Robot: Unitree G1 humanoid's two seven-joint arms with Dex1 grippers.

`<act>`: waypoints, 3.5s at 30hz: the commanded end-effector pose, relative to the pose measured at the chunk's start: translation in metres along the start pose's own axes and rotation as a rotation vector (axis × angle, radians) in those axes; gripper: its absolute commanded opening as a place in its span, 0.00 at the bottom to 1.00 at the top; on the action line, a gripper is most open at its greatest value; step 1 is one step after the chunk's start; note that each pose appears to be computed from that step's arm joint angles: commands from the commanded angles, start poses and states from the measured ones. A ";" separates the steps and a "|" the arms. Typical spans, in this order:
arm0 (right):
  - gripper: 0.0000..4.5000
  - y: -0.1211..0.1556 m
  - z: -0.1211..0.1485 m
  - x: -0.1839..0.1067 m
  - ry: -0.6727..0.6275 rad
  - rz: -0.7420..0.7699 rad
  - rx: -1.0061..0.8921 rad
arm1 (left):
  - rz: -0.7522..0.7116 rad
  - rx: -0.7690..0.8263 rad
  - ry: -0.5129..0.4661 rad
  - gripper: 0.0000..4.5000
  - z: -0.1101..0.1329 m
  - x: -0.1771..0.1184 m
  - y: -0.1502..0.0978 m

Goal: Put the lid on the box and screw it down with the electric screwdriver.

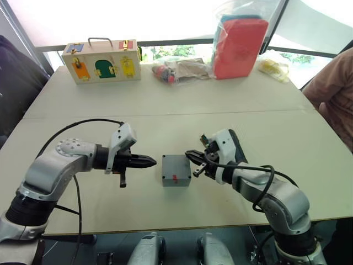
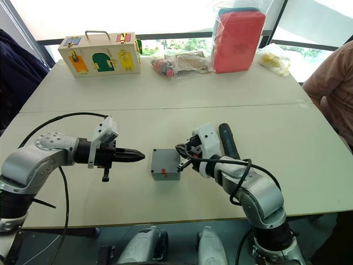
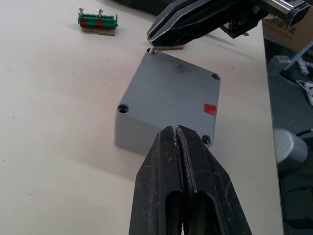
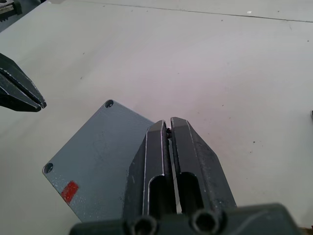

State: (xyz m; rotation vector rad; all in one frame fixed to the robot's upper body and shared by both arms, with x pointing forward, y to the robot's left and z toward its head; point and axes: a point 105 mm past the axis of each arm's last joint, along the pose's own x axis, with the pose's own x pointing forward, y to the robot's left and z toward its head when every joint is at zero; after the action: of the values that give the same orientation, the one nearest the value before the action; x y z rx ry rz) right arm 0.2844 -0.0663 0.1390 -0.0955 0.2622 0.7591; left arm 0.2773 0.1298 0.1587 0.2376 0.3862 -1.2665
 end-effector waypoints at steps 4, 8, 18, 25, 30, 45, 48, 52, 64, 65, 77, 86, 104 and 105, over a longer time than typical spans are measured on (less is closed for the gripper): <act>0.01 0.001 0.006 -0.001 -0.024 0.005 -0.026 | 0.015 0.039 -0.029 0.00 0.011 -0.002 0.000; 0.01 -0.001 0.003 0.000 -0.012 0.001 -0.027 | 0.017 0.047 -0.042 0.00 0.015 -0.001 0.000; 0.55 -0.011 0.015 -0.010 -0.028 -0.028 -0.054 | 0.023 0.067 -0.085 0.00 0.027 -0.001 0.006; 0.66 -0.043 0.053 -0.048 -0.070 -0.103 0.021 | -0.075 0.136 -0.141 0.00 0.053 0.006 -0.005; 0.98 -0.108 0.061 -0.085 0.132 -0.340 0.052 | -0.208 0.244 -0.104 0.00 0.063 0.016 -0.023; 0.98 -0.107 0.014 -0.092 0.585 -0.096 0.245 | -0.257 0.398 -0.049 0.00 0.055 0.040 -0.023; 0.98 -0.107 0.005 -0.085 0.631 -0.093 0.278 | -0.236 0.382 -0.064 0.00 0.054 0.041 -0.024; 0.98 -0.111 -0.010 -0.079 0.706 -0.124 0.288 | -0.203 0.360 -0.078 0.00 0.051 0.041 -0.024; 0.70 -0.112 -0.030 -0.071 0.871 -0.151 0.193 | -0.128 0.313 -0.116 0.00 0.049 0.041 -0.020; 0.64 -0.113 -0.037 -0.073 0.896 -0.151 0.206 | -0.120 0.310 -0.122 0.00 0.049 0.042 -0.019; 0.39 -0.167 0.024 -0.079 0.608 -0.386 0.358 | -0.048 0.219 -0.170 0.00 0.053 0.025 0.001; 0.39 -0.157 0.126 -0.077 -0.167 -0.466 0.247 | -0.022 0.154 -0.145 0.00 0.049 0.014 0.024; 0.39 0.010 0.124 -0.022 -0.616 0.188 0.056 | -0.063 0.175 -0.008 0.00 0.037 0.016 0.018; 0.39 0.008 0.117 -0.020 -0.606 0.182 0.047 | -0.069 0.177 0.002 0.00 0.035 0.018 0.014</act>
State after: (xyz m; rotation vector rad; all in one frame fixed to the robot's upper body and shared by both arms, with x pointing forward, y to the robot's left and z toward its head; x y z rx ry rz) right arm 0.2959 -0.0543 0.2469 0.2472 -0.1848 0.9020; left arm 0.3068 0.1091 0.1798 0.3227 0.3035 -1.3556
